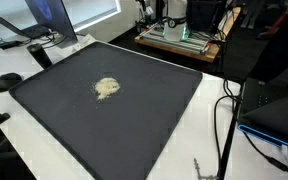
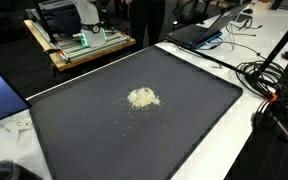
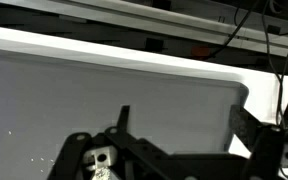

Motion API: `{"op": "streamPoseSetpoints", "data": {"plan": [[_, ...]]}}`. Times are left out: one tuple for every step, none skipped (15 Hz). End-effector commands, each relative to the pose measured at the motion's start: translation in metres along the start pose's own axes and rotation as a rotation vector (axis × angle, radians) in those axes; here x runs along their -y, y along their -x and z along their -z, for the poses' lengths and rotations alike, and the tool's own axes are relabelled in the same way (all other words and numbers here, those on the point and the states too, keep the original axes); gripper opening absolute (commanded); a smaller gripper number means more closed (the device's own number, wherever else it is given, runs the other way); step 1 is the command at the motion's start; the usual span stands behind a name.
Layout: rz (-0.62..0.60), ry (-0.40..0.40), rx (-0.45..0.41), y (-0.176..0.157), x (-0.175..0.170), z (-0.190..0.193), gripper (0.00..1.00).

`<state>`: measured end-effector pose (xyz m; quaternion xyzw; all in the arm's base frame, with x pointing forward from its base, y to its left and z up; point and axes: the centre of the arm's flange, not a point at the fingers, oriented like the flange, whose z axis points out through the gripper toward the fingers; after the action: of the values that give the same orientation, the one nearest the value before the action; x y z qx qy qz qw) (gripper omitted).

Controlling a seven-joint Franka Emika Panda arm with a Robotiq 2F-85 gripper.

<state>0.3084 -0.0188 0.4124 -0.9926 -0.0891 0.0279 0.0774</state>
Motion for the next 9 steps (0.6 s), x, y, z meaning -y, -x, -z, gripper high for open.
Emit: {"op": "streamPoseSetpoints", "data": {"plan": [[0.0, 0.0, 0.0, 0.0, 0.0, 0.0, 1.0], [0.0, 0.0, 0.0, 0.0, 0.0, 0.0, 1.0], [0.0, 0.0, 0.0, 0.0, 0.0, 0.0, 1.0], [0.0, 0.0, 0.0, 0.0, 0.0, 0.0, 1.0], [0.0, 0.0, 0.0, 0.0, 0.0, 0.0, 1.0], [0.0, 0.0, 0.0, 0.0, 0.0, 0.0, 1.0], [0.0, 0.0, 0.0, 0.0, 0.0, 0.0, 1.0], [-0.015, 0.01, -0.019, -0.012, -0.001, 0.012, 1.0], [-0.019, 0.019, -0.047, -0.021, -0.001, 0.021, 1.0]]}}
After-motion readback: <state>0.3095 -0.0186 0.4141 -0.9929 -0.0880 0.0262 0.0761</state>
